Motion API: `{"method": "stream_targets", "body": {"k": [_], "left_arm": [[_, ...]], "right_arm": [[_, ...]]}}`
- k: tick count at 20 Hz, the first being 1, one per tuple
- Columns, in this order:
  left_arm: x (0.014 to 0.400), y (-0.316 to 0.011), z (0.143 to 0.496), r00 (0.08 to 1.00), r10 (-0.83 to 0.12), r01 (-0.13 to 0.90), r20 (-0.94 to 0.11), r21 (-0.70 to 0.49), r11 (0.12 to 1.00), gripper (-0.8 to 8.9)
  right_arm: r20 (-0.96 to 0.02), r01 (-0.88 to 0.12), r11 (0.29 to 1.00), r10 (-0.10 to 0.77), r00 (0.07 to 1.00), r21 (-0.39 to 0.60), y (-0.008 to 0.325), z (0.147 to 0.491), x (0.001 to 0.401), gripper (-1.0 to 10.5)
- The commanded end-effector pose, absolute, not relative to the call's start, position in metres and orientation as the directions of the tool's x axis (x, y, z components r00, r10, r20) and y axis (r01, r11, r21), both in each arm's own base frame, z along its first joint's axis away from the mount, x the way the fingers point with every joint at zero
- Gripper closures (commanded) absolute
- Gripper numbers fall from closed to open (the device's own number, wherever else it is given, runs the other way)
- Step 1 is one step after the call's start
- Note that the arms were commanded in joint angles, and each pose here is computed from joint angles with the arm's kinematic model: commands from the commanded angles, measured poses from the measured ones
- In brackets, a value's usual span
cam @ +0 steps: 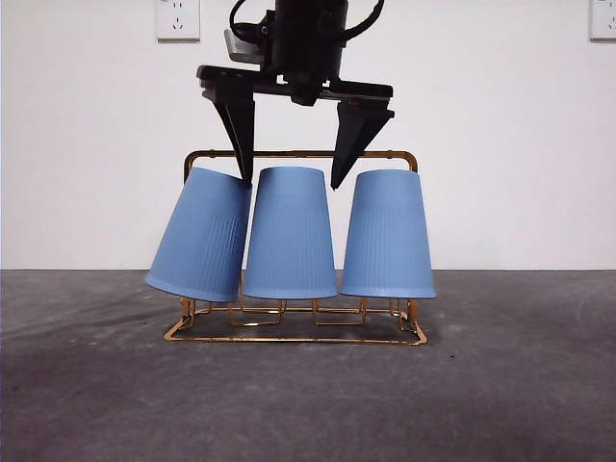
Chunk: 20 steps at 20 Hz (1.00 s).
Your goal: Pick the top cup and place it on cupholder, pick up the mid cup and place it on cupholder, last pick the bottom cup and place it on cupholder.
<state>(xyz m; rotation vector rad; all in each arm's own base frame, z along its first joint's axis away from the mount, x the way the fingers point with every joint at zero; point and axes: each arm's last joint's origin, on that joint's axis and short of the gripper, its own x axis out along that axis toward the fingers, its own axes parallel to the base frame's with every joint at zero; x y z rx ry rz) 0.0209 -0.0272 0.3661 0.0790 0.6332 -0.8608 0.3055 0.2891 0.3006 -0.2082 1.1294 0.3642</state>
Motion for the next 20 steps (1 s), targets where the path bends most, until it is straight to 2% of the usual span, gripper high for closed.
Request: {"method": "stream_targets", "body": {"k": [1,4,6,7,8,10,13,14,15,18,20], "left_arm": [[0.021,-0.028,0.369,0.478,-0.696,0.737,-0.537,-0.186,0.650,3.46],[0.021,-0.028,0.369,0.478,-0.696,0.737,-0.536,-0.186,0.650,3.46],[0.021,-0.028,0.370,0.483,-0.696,0.736,-0.532,-0.185,0.651,3.46],[0.021,-0.028,0.370,0.485,-0.697,0.734,-0.529,-0.186,0.653,3.46],[0.021,-0.028,0.370,0.487,-0.695,0.733,-0.529,-0.186,0.655,3.46],[0.022,-0.028,0.370,0.493,-0.690,0.724,-0.530,-0.190,0.663,3.46],[0.022,-0.028,0.370,0.500,-0.686,0.713,-0.529,-0.198,0.673,3.46],[0.022,-0.028,0.370,0.507,-0.679,0.705,-0.530,-0.197,0.681,3.47],[0.023,-0.027,0.370,0.525,-0.665,0.685,-0.531,-0.199,0.700,3.47],[0.023,-0.027,0.370,0.546,-0.646,0.654,-0.534,-0.211,0.727,3.47],[0.023,-0.027,0.369,0.555,-0.638,0.643,-0.534,-0.212,0.736,3.47]], "right_arm": [[-0.878,-0.430,0.902,0.239,0.414,0.043,0.289,0.334,0.298,4.6],[-0.873,-0.463,0.886,0.237,0.426,0.014,0.268,0.373,0.274,4.6],[-0.874,-0.439,0.897,0.173,0.455,-0.051,0.246,0.395,0.254,4.6],[-0.868,-0.411,0.905,0.113,0.484,-0.111,0.234,0.404,0.245,4.6],[-0.858,-0.414,0.900,0.101,0.504,-0.137,0.225,0.410,0.237,4.6],[-0.854,-0.418,0.898,0.105,0.509,-0.139,0.202,0.416,0.214,4.6],[-0.868,-0.417,0.895,0.076,0.490,-0.157,0.158,0.401,0.171,4.6],[-0.863,-0.418,0.896,0.090,0.497,-0.147,0.145,0.395,0.158,4.6],[-0.848,-0.430,0.897,0.147,0.509,-0.102,0.130,0.386,0.141,4.6],[-0.771,-0.497,0.866,0.356,0.528,0.060,0.093,0.361,0.098,4.6],[-0.678,-0.542,0.825,0.489,0.549,0.157,0.070,0.342,0.072,4.6]]}}
